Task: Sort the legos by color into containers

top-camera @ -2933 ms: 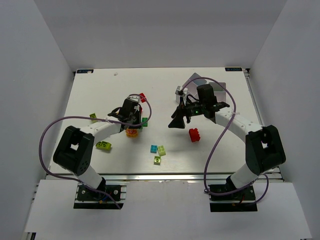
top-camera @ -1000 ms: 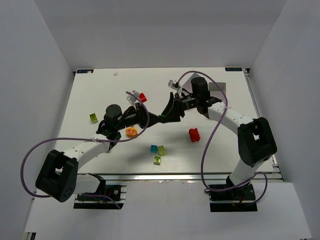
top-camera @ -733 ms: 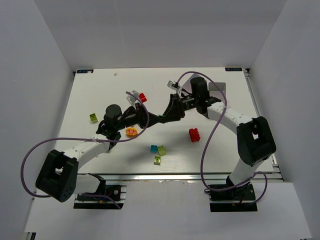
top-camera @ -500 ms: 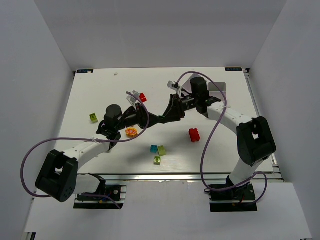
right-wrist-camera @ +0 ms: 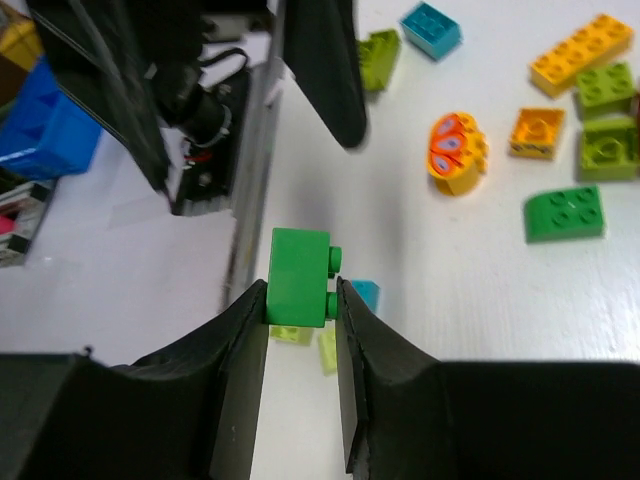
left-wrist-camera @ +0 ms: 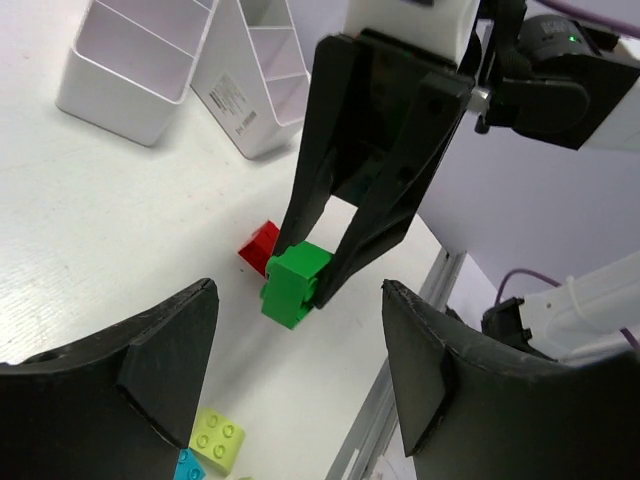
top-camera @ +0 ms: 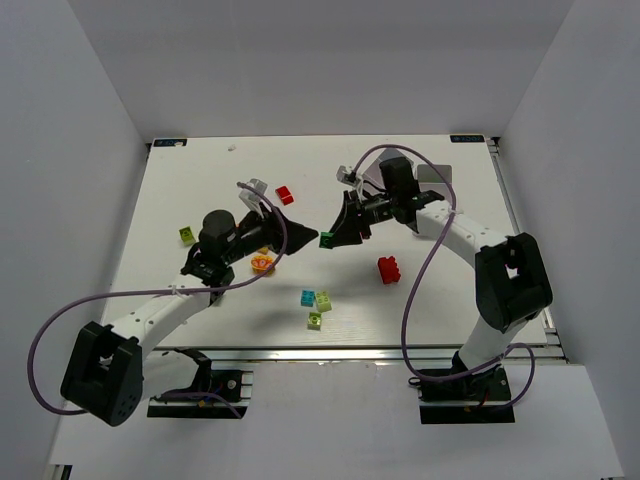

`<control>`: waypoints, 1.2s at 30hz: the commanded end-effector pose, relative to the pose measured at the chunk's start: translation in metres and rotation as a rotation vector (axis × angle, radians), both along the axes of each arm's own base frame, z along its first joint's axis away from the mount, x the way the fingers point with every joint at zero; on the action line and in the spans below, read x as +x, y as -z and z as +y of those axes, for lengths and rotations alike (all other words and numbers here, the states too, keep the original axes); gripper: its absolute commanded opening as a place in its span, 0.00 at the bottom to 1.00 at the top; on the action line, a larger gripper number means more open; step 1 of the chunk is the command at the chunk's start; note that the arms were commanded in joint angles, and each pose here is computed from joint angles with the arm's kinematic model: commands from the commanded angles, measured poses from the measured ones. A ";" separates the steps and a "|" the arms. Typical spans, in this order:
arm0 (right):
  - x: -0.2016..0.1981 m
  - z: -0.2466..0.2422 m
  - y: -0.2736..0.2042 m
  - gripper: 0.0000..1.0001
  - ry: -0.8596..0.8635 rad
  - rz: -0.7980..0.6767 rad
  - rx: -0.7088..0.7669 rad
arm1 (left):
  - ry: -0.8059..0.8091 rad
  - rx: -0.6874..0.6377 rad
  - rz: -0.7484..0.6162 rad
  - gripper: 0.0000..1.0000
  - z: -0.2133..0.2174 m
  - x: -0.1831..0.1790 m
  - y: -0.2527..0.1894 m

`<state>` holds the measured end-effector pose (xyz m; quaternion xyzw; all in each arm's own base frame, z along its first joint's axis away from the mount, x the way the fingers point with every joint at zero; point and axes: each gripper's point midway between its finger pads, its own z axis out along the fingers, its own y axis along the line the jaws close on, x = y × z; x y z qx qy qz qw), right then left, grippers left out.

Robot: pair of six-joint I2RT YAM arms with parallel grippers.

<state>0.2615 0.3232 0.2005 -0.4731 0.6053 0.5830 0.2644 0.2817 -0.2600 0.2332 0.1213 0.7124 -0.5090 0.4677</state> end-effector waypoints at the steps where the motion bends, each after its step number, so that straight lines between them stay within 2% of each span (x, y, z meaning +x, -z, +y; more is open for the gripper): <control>1: 0.018 -0.015 -0.008 0.00 0.081 -0.116 -0.053 | -0.083 -0.005 -0.031 0.76 0.013 0.010 -0.017; 6: 0.055 -0.047 -0.005 0.00 0.210 -0.286 -0.142 | -0.197 0.037 0.041 0.80 0.032 0.021 -0.006; 11: 0.121 -0.102 -0.013 0.00 0.418 -0.529 -0.329 | -0.289 0.165 0.206 0.78 0.046 0.031 0.032; 14: 0.158 -0.144 -0.020 0.00 0.512 -0.643 -0.438 | -0.292 0.200 0.252 0.77 0.047 0.032 0.042; 16: 0.180 -0.175 -0.017 0.00 0.554 -0.722 -0.527 | -0.292 0.201 0.254 0.77 0.047 0.032 0.042; 22: 0.213 -0.226 -0.016 0.00 0.574 -0.934 -0.711 | -0.303 0.200 0.236 0.77 0.050 0.032 0.039; 29: 0.238 -0.259 -0.006 0.00 0.592 -1.003 -0.822 | -0.314 0.196 0.238 0.77 0.053 0.028 0.042; 36: 0.250 -0.265 0.007 0.07 0.579 -1.004 -0.852 | -0.314 0.199 0.245 0.77 0.055 0.023 0.047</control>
